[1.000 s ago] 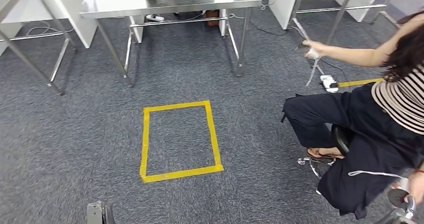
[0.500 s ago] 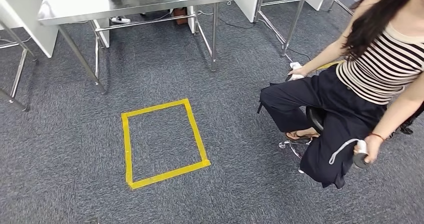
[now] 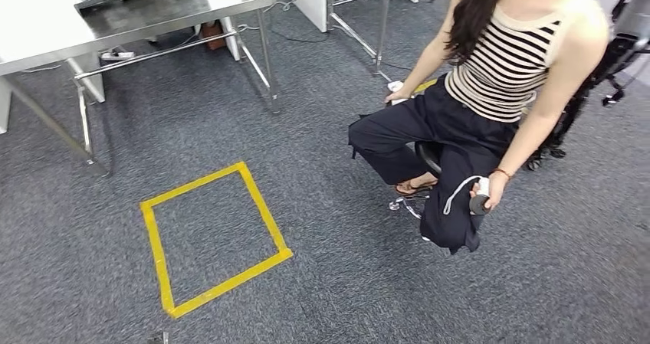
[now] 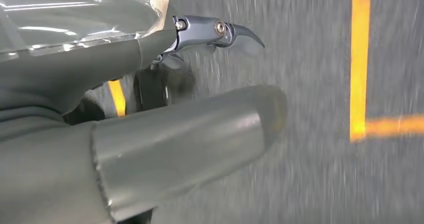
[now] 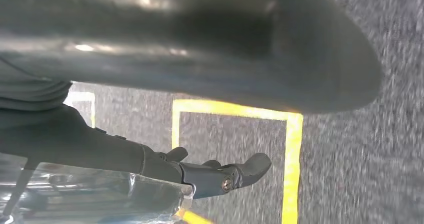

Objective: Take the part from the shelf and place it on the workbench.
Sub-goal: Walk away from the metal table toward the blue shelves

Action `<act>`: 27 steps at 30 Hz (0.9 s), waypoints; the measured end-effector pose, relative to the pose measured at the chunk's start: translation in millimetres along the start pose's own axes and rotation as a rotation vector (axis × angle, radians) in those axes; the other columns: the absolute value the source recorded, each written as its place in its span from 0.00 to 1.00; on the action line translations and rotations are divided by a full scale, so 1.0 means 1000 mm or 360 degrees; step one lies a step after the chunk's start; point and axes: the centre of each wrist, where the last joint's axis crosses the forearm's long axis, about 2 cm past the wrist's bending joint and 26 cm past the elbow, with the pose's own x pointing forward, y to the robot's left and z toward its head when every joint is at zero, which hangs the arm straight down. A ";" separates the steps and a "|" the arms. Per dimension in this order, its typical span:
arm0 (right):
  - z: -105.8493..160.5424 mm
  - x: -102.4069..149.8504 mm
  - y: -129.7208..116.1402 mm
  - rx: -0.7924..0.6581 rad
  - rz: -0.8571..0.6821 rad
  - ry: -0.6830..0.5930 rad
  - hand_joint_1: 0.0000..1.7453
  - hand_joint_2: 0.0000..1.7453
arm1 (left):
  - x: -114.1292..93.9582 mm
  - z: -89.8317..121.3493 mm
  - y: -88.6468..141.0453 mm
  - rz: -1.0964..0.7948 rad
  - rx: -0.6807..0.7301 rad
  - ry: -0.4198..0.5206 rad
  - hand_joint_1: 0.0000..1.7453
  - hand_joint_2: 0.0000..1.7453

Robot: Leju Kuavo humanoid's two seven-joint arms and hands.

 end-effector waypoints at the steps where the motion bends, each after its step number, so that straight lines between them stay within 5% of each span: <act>1: 0.000 0.001 0.001 -0.0013 0.0016 0.0007 0.00 0.00 | 0.001 0.000 0.000 0.0030 -0.0031 0.0013 0.00 0.00; 8: 0.000 0.004 0.004 -0.0078 0.0187 0.0030 0.00 0.00 | 0.004 -0.002 -0.001 0.0064 -0.0022 -0.0003 0.00 0.00; 27: 0.001 0.005 0.007 -0.0061 -0.0018 0.0060 0.00 0.00 | 0.003 -0.002 -0.003 0.0084 0.0001 -0.0030 0.00 0.00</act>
